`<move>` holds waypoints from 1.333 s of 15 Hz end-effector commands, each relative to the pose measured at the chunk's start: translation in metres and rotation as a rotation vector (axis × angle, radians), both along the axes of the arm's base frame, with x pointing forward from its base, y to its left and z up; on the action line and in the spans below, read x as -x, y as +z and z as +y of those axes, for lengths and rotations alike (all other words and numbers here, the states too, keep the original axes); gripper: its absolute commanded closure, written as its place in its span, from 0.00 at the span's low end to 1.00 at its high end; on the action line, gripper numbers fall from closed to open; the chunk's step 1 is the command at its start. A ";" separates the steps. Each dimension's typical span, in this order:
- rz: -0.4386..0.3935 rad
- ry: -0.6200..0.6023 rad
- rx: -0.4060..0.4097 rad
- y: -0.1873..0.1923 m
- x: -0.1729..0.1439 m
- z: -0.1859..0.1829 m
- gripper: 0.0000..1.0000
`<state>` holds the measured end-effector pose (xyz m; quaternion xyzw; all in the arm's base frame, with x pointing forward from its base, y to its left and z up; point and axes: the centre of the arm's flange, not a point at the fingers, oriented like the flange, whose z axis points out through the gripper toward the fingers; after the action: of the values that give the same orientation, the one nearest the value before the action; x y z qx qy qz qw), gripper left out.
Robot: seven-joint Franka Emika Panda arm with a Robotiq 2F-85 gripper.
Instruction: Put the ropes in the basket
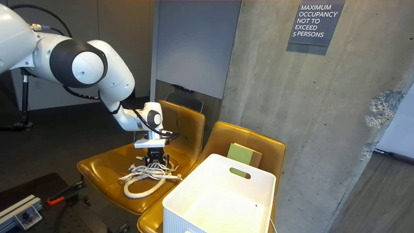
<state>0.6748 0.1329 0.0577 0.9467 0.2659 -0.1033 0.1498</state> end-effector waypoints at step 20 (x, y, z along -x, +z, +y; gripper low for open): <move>-0.274 -0.314 -0.314 0.488 0.002 -0.284 1.00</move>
<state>0.6636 -0.1030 0.4921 0.9896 0.1380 0.0238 0.0335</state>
